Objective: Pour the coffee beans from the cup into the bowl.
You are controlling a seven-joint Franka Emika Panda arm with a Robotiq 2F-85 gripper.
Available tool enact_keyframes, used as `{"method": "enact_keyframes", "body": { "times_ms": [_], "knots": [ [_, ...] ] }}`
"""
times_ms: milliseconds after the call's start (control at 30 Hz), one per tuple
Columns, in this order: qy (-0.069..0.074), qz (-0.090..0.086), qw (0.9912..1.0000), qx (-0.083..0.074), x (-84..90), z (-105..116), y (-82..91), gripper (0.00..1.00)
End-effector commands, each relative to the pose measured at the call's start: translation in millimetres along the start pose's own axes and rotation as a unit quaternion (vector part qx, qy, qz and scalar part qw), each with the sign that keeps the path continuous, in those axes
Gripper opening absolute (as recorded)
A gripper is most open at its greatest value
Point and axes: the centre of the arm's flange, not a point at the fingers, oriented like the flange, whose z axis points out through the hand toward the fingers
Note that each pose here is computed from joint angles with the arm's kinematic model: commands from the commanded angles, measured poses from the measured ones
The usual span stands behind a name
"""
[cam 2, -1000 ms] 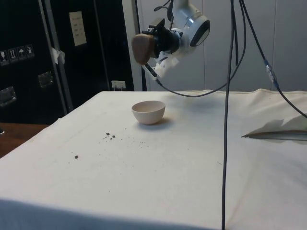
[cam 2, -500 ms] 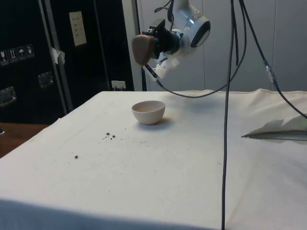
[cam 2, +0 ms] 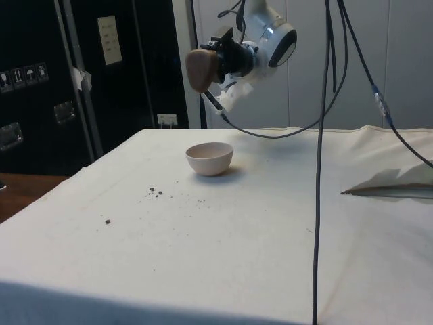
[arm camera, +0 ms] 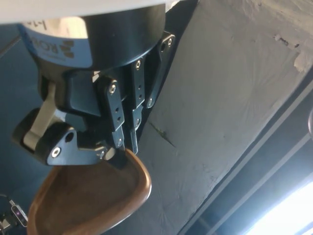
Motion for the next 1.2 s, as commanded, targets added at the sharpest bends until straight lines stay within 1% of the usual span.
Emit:
{"method": "enact_keyframes", "body": {
  "times_ms": [0, 133, 267, 367, 400, 433, 500, 600, 633, 667, 767, 967, 1000, 1033, 1167],
  "knots": [
    [0.0, 0.001, 1.0, 0.0, -0.1, -0.4, -0.3, 0.0],
    [0.0, -0.001, 1.0, 0.0, 0.0, 0.0, 0.0, 0.0],
    [-0.001, -0.002, 0.99999, -0.003, 0.4, 1.3, -0.1, 0.0],
    [-0.004, -0.005, 0.99996, -0.007, 1.4, 4.3, -1.7, 0.0],
    [-0.003, -0.005, 0.99998, -0.001, 1.0, 3.0, -0.2, 0.0],
    [-0.004, -0.005, 0.99994, -0.009, 1.6, 4.7, -2.1, 0.0],
    [-0.007, -0.007, 0.99986, -0.013, 2.6, 7.7, -3.6, 0.0],
    [-0.01, -0.01, 0.99975, -0.017, 3.4, 9.6, -5.4, 0.0],
    [-0.012, -0.01, 0.99983, -0.01, 3.4, 8.6, -3.3, 0.0],
    [-0.011, -0.01, 0.99972, -0.019, 3.1, 9.5, -5.3, 0.0],
    [-0.015, -0.011, 0.99956, -0.023, 4.1, 12.1, -5.3, 0.0],
    [-0.024, -0.015, 0.99895, -0.036, 5.2, 16.6, -5.2, 0.0],
    [-0.024, -0.016, 0.99924, -0.026, 5.0, 15.1, -4.4, 0.0],
    [-0.025, -0.016, 0.99889, -0.037, 5.4, 17.2, -5.0, 0.0],
    [-0.028, -0.018, 0.99853, -0.043, 6.0, 18.8, -4.1, 0.0]
  ]
}}
